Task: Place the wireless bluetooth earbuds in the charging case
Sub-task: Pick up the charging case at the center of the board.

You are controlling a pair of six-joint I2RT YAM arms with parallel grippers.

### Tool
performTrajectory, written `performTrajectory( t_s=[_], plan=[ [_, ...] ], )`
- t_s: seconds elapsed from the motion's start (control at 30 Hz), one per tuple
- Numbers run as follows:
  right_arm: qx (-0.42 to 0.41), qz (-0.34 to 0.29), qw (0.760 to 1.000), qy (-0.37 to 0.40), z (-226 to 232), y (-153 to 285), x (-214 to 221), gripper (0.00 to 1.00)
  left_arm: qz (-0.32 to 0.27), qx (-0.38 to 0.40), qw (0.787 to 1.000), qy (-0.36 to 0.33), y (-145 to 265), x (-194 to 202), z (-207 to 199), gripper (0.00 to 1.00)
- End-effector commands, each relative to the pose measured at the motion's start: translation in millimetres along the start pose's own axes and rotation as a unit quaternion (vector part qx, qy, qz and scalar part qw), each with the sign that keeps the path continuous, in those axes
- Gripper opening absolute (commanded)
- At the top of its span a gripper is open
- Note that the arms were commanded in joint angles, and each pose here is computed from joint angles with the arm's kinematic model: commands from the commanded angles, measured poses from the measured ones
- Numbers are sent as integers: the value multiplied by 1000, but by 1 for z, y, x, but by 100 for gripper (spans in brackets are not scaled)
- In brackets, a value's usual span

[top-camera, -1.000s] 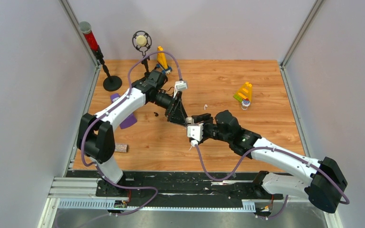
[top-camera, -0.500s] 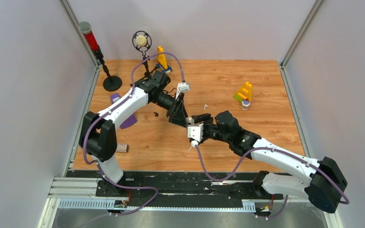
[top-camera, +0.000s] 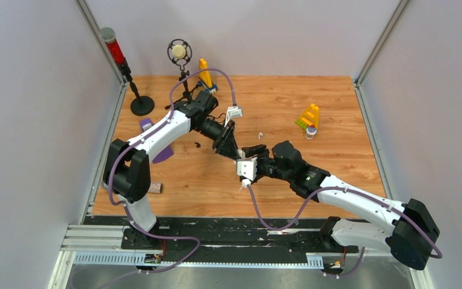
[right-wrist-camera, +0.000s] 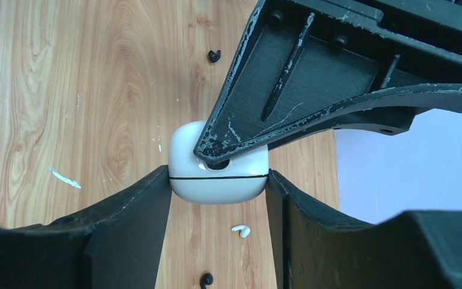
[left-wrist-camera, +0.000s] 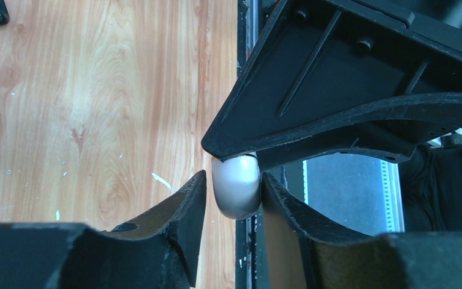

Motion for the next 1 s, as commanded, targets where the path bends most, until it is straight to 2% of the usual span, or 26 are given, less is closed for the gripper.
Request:
performTrajectory(
  t_s=[0.0, 0.33, 0.63, 0.83, 0.97],
  plan=[
    [9, -21, 1000, 10, -5, 2, -11, 47, -5, 2, 1000, -29, 1, -13, -4, 44],
    [18, -16, 1000, 13, -8, 1, -9, 48, -4, -1, 999, -34, 1, -13, -6, 29],
    [22, -14, 1000, 13, -9, 1, -7, 51, -5, -2, 999, -35, 1, -14, -7, 24],
    [24, -14, 1000, 11, -10, 1, -8, 60, -6, -5, 999, -39, 3, -16, -9, 23],
    [25, -15, 1000, 9, -10, 1, -9, 62, -9, -10, 999, -42, 4, -18, -9, 23]
  ],
)
Point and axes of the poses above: each gripper's point midway between its finger pads, its own y axis back along the fingers, its own z axis along the line the jaws close on, x = y × z, the point moved 1 cm from there along y, back along the fingers, and after that the axes turned 2 degrees about -y, right-handed, at the moved point
